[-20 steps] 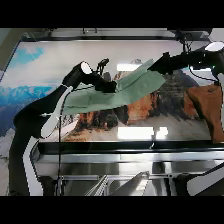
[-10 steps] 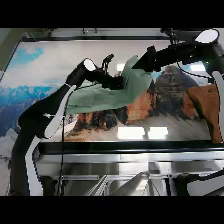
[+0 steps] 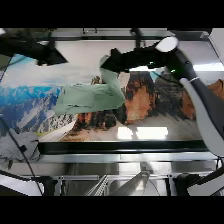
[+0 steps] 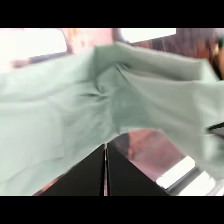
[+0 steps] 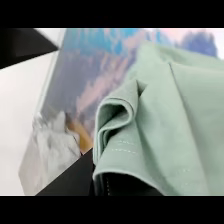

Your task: Fold the shirts.

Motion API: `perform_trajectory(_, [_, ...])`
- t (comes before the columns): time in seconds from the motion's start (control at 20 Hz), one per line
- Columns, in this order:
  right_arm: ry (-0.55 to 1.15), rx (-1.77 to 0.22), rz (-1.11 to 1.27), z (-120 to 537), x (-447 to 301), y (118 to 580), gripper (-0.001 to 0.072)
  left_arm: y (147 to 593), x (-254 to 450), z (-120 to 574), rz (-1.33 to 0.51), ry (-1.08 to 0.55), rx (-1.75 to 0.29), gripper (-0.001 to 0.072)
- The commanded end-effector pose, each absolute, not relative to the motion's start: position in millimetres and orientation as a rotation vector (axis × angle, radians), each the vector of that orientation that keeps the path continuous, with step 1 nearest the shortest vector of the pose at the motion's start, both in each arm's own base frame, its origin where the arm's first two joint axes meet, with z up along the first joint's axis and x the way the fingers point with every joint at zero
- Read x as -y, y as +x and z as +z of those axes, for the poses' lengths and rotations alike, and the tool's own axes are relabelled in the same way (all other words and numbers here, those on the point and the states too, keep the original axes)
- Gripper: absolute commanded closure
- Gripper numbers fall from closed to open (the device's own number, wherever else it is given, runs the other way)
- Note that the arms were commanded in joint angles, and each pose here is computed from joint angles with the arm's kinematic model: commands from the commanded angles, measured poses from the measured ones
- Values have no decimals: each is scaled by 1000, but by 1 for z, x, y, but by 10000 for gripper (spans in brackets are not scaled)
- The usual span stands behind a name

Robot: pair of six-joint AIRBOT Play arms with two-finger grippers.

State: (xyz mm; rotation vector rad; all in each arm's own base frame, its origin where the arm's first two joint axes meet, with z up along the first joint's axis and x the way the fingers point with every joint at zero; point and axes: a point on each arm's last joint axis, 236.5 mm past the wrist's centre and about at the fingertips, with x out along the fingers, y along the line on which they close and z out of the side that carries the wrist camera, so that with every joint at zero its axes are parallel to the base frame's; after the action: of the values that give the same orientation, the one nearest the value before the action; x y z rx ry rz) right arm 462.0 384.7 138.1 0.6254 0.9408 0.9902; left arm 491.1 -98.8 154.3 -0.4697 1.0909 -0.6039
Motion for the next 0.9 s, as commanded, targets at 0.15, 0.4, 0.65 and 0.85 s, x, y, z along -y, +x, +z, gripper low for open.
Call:
perform_trajectory(0.15, [739, -795, 1006, 47, -564, 422, 699, 458, -7, 214, -416, -522, -969, 694])
perform_trajectory(0.4, [784, -697, 1105, 32, -614, 398, 55, 458, 8, 212, -446, -509, -984, 694])
perform_trajectory(0.65, [767, -536, 1235, 119, -548, 446, 699, 460, 38, 214, -504, -472, -988, 694])
perform_trajectory(0.85, [658, -705, 1137, 117, -443, 498, 702, 454, 43, 211, -524, -459, -1012, 694])
